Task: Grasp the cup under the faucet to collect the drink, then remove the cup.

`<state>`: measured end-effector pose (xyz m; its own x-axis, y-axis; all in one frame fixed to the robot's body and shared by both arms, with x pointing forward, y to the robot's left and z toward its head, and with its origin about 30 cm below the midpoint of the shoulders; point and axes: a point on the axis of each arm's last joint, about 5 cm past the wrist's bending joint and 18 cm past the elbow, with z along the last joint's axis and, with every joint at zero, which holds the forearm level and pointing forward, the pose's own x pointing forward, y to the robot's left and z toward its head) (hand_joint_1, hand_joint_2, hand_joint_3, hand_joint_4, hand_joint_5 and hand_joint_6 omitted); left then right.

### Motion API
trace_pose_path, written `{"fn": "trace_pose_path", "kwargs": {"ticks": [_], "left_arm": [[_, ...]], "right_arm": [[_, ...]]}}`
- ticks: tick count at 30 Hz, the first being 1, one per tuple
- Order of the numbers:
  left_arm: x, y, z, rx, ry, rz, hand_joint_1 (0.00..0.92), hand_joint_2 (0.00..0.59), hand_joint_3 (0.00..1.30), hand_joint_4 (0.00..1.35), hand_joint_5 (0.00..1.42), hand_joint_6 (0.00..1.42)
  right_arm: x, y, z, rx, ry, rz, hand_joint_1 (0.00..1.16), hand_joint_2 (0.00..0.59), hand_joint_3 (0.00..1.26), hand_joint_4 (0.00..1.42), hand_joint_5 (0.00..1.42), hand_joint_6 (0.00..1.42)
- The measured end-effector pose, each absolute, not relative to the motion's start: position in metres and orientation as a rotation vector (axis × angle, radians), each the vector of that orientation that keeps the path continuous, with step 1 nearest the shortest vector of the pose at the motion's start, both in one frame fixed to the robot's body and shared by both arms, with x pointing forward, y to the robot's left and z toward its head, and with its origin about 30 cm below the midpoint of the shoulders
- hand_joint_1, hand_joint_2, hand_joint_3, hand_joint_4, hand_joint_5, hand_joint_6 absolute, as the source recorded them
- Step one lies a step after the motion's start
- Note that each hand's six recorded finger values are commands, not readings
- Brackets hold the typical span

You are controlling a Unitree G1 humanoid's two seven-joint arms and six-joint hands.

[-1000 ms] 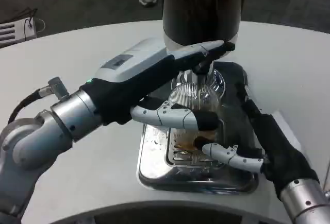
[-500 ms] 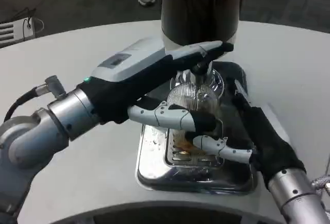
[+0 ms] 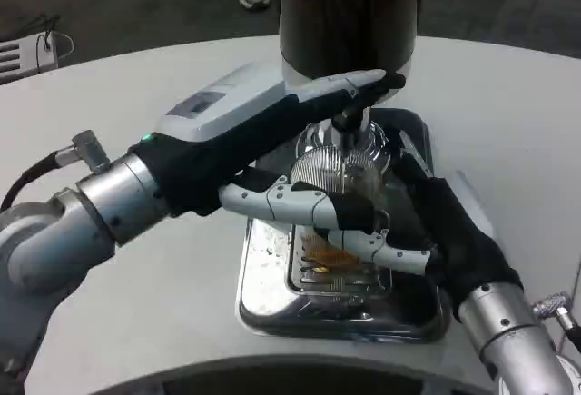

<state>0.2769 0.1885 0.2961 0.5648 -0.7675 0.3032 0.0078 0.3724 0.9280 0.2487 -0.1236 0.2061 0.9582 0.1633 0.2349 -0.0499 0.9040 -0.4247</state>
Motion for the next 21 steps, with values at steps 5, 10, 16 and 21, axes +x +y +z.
{"fn": "trace_pose_path", "kwargs": {"ticks": [5, 10, 16, 21], "left_arm": [[0.275, 0.194, 0.293, 1.055, -0.85, -0.548, 0.0, 0.005, 0.16, 0.08, 0.17, 0.25], [0.274, 0.198, 0.281, 0.969, -0.855, -0.494, 0.0, 0.01, 0.15, 0.06, 0.16, 0.26], [0.269, 0.203, 0.274, 0.866, -0.903, -0.395, 0.0, 0.013, 0.15, 0.06, 0.16, 0.27], [0.263, 0.205, 0.27, 0.813, -0.936, -0.341, 0.0, 0.02, 0.16, 0.08, 0.18, 0.29]], "right_arm": [[0.25, -0.123, 0.205, -0.423, -0.269, 0.121, 0.81, 0.197, 0.0, 0.0, 0.03, 0.02], [0.25, -0.123, 0.205, -0.422, -0.268, 0.125, 0.8, 0.197, 0.0, 0.0, 0.03, 0.02], [0.25, -0.123, 0.205, -0.422, -0.27, 0.128, 0.8, 0.197, 0.0, 0.0, 0.03, 0.02], [0.25, -0.123, 0.205, -0.42, -0.272, 0.132, 0.8, 0.197, 0.0, 0.0, 0.03, 0.02]]}}
